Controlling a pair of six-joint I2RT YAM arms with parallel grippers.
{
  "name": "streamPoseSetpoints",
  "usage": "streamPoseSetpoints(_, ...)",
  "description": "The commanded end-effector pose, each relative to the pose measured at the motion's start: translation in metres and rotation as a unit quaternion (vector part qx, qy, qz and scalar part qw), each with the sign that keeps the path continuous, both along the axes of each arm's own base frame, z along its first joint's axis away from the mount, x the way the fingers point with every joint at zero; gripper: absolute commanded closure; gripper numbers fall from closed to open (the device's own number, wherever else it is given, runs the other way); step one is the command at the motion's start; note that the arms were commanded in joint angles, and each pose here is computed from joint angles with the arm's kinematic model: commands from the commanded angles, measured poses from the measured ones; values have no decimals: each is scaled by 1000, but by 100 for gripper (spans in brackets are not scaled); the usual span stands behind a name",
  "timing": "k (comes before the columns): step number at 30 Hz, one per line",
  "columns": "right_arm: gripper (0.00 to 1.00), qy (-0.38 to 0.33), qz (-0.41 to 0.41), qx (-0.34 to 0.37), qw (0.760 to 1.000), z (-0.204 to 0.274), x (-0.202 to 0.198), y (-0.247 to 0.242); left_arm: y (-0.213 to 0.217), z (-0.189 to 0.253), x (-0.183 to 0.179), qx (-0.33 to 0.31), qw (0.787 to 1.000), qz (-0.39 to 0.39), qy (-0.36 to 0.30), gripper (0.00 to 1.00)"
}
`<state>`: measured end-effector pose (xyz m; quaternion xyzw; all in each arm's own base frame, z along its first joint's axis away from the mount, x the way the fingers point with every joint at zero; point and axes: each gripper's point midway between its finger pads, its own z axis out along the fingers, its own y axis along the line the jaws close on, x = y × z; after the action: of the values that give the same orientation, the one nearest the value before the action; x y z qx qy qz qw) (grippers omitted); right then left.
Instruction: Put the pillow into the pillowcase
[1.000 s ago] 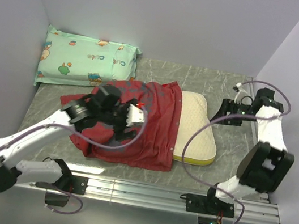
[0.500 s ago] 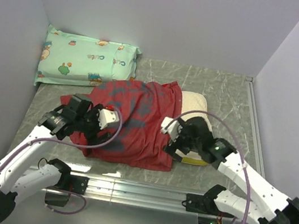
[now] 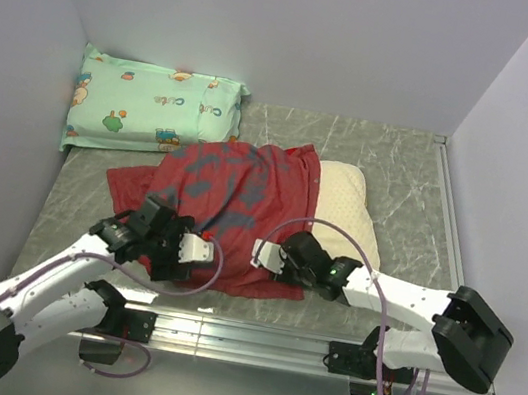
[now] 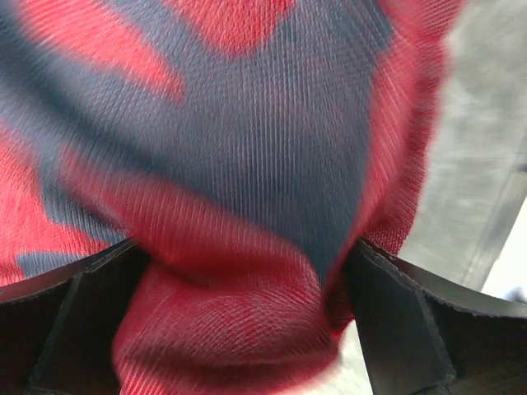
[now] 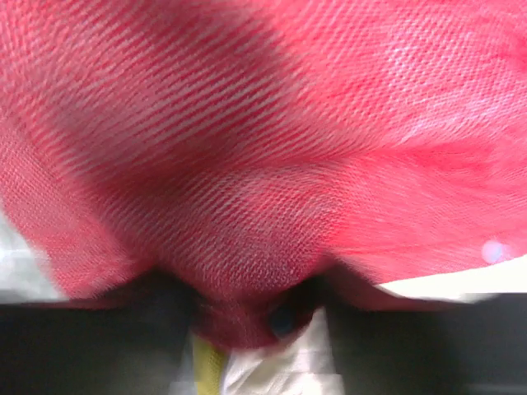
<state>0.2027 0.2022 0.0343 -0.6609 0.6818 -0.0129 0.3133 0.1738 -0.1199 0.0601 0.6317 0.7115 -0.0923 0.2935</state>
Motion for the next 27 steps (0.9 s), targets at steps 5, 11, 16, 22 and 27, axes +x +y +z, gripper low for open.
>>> streamPoseSetpoints(5, 100, -20, -65, 80, 994, 68, 47, 5, -29, 9, 65, -4, 995, 19, -93, 61)
streamPoseSetpoints(11, 100, -86, -68, 173, 979, 180, 63, -23, -54, 148, 91, -167, 977, 68, -114, 100)
streamPoseSetpoints(16, 100, -98, -45, 244, 964, 255, 28, -34, -51, 212, 60, -209, 971, 70, -95, 100)
streamPoseSetpoints(22, 100, -74, -7, 335, 939, 332, -27, -34, -45, 282, 6, -286, 952, 81, -74, 100)
streamPoseSetpoints(27, 100, -82, -43, 320, 943, 323, 19, -29, -65, 272, 14, -306, 947, 100, 6, 100)
